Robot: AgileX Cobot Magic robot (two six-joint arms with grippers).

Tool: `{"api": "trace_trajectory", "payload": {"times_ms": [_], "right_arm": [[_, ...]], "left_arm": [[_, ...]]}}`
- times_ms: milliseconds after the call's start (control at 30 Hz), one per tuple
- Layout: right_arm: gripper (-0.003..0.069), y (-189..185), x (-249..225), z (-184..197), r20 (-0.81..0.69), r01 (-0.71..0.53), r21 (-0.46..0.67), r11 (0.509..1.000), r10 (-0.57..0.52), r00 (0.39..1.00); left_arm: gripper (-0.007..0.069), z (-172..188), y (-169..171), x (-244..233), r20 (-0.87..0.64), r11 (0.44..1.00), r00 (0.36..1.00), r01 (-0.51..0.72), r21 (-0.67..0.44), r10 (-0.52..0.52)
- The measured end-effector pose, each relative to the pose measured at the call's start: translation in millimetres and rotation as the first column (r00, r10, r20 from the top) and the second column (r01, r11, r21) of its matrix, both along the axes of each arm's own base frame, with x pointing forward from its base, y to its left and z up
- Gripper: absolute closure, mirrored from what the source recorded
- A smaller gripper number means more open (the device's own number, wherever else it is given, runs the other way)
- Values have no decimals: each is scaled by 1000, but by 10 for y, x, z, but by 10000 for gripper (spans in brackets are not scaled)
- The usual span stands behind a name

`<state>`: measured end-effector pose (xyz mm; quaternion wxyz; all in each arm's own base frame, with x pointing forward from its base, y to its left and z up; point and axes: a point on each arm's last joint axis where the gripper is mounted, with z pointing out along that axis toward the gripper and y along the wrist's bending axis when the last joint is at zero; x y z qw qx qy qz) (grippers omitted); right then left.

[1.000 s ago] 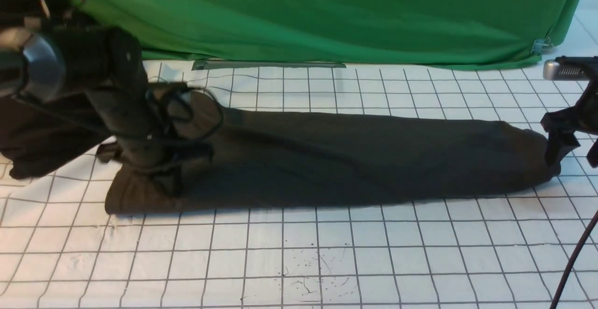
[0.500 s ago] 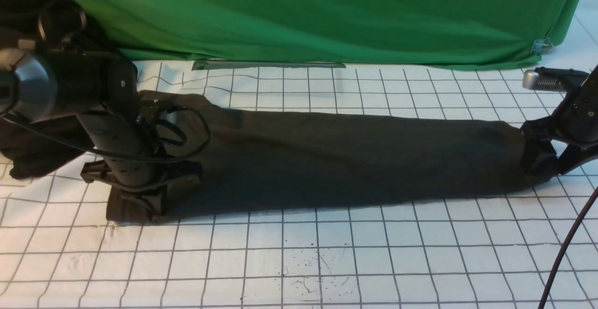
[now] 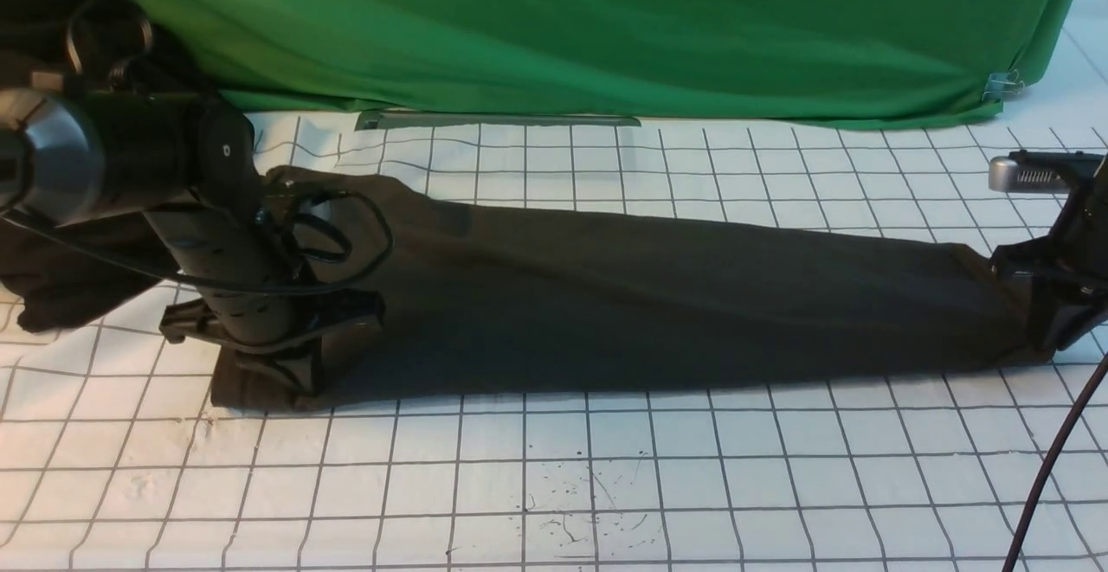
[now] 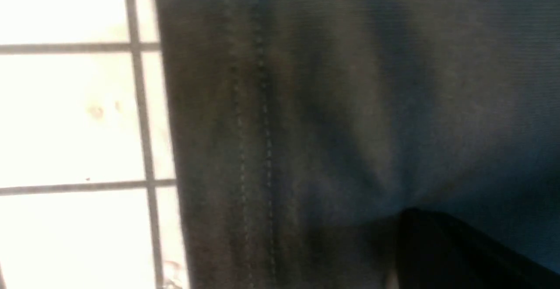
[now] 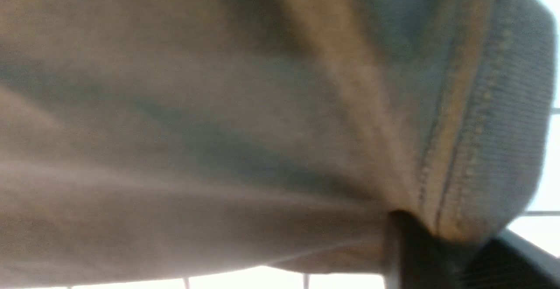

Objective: Fold a long-sleeved shirt over a white checkered tablecloth.
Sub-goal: 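Pull the folded dark garment lengthwise by its ends to straighten it flat on the table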

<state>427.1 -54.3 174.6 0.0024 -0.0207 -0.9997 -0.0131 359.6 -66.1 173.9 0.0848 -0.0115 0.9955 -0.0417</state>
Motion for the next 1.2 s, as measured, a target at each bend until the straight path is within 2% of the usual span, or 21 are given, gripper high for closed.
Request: {"api": "trace_trajectory", "payload": {"times_ms": [33,67,133,167,200,233,333,433,533,567,700,767,900,967,1000,1033,1067,1133,1200], "right_arm": [[458,-5,-1,0,-2,3,-5,1000,-3,1000],[338,-16,-3,5,-2,5,-18,1000,-5,1000],[179,-22,-10,50,7,12,-26,1000,-12,1000],[179,-22,-10,50,7,13,-26,1000,-13,1000],[79,-21,-20,120,24,19,-28,999,-18,1000],[24,-14,-38,242,53,18,-32,999,-17,998],[-10,7,-38,415,125,19,-33,999,-15,992],[-14,57,17,527,212,25,-8,1000,-23,977],[-14,97,66,434,212,40,46,998,-49,976],[-14,107,104,256,174,48,66,997,-58,983],[-11,102,145,-29,110,57,72,996,-64,992],[11,113,155,-174,72,56,70,996,-61,996],[175,158,166,-193,72,38,67,997,-43,996],[328,177,171,-196,75,29,68,997,-34,997],[363,184,172,-196,75,25,70,997,-31,997],[489,199,178,-180,75,5,80,997,-11,997],[556,206,183,-162,73,-10,82,997,4,997],[611,183,195,-95,71,-25,70,997,20,997],[622,93,185,59,82,-11,13,1000,10,997]], "left_arm": [[627,0,-4,-2,-3,1000,1000,-1,-4,1],[627,0,-10,-8,-8,1000,1000,7,-10,-7],[627,7,-14,-15,-12,1000,1000,14,-14,-14],[627,11,-14,-18,-13,1000,1000,15,-14,-15],[627,38,-13,-25,-9,1000,1000,18,-15,-18],[627,73,-12,-36,-4,1000,1000,20,-16,-20],[626,201,-7,-65,28,999,999,25,-20,-25],[626,386,-7,-107,77,999,997,27,-34,-25],[626,546,-1,-154,119,999,993,31,-42,-26],[626,682,8,-205,150,998,988,33,-46,-26],[626,838,21,-272,186,998,982,41,-46,-32],[626,966,33,-332,218,998,975,44,-49,-33],[626,1134,53,-413,266,998,963,52,-45,-38],[626,1210,63,-456,286,998,957,54,-43,-39],[626,1216,63,-459,288,998,957,54,-43,-39],[626,1260,70,-486,299,998,953,55,-42,-40],[626,1284,73,-504,303,998,952,57,-41,-42],[626,1317,84,-537,302,998,952,60,-32,-48],[626,1369,111,-587,304,998,951,67,-7,-61]]}}
